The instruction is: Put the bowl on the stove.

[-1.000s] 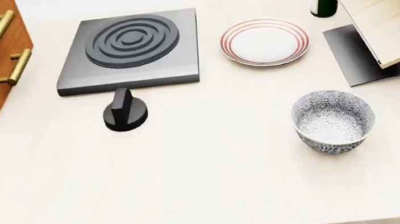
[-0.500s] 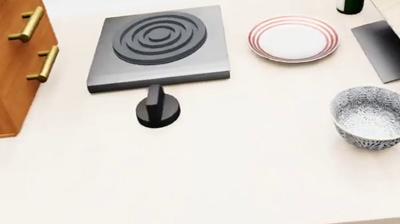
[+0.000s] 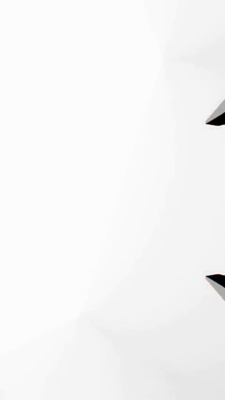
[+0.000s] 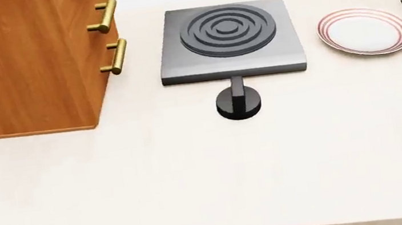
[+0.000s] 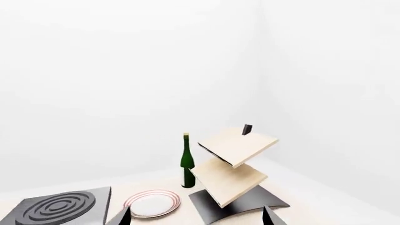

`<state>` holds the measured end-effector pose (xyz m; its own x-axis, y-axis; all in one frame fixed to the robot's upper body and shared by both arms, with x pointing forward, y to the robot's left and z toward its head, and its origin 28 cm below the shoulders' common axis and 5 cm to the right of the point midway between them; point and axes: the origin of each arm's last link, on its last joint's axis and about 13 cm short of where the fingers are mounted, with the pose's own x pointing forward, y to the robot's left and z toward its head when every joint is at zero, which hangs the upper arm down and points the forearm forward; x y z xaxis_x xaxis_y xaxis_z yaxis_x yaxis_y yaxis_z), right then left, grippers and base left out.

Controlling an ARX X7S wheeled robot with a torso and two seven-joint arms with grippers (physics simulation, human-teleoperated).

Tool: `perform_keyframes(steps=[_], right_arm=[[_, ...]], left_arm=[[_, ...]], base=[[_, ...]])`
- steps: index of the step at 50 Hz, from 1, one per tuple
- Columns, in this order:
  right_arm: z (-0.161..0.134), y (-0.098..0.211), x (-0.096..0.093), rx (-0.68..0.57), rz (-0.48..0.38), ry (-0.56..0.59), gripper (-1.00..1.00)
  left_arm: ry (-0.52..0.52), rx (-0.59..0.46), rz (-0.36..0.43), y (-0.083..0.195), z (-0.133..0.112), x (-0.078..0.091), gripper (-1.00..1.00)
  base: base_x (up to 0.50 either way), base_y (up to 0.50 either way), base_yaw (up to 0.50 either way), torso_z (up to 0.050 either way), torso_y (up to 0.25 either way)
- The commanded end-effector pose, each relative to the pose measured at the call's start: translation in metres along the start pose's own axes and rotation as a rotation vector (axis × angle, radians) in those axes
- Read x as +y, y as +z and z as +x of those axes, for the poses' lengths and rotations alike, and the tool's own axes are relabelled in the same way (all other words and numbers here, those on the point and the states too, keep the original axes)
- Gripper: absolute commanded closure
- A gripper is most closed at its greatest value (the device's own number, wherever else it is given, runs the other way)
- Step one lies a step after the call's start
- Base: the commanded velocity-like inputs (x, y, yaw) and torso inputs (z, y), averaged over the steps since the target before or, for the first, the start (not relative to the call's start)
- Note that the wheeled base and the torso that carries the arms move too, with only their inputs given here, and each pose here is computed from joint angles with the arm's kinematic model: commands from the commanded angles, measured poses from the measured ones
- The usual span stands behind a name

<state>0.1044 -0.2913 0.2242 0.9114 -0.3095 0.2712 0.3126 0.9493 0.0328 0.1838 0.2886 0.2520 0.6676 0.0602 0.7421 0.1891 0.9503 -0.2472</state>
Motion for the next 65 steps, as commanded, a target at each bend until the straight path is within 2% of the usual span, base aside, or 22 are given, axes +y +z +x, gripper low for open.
perform_keyframes(steps=[1, 17, 24, 27, 65], right_arm=[[0.0012, -0.0024, 0.0012, 0.002, -0.012, 0.0, -1.0], [0.0025, -0.006, 0.0051, 0.036, -0.072, 0.026, -1.0], [0.0007, -0.0034, 0.0048, 0.018, -0.025, 0.042, -1.0], [-0.0001, -0.0033, 0.0059, 0.011, -0.004, 0.063, -1.0], [-0.0001, -0.0077, 0.0077, 0.026, -0.056, 0.086, -1.0]], left_arm=[[-0.001, 0.001, 0.0, -0.0004, -0.0002, 0.0, -1.0], [-0.011, 0.007, 0.012, -0.0026, -0.0016, -0.0003, -1.0], [-0.01, 0.007, 0.013, -0.0029, -0.0019, -0.0001, -1.0], [-0.007, 0.008, 0.015, -0.003, -0.0019, 0.0006, -1.0], [-0.009, 0.013, 0.009, -0.0038, -0.0019, 0.0009, -1.0]], base=[[0.0, 0.5, 0.0, 0.0, 0.0], [0.0, 0.03, 0.0, 0.0, 0.0], [0.03, 0.0, 0.0, 0.0, 0.0], [0.45, 0.0, 0.0, 0.0, 0.0], [0.5, 0.0, 0.0, 0.0, 0.0]])
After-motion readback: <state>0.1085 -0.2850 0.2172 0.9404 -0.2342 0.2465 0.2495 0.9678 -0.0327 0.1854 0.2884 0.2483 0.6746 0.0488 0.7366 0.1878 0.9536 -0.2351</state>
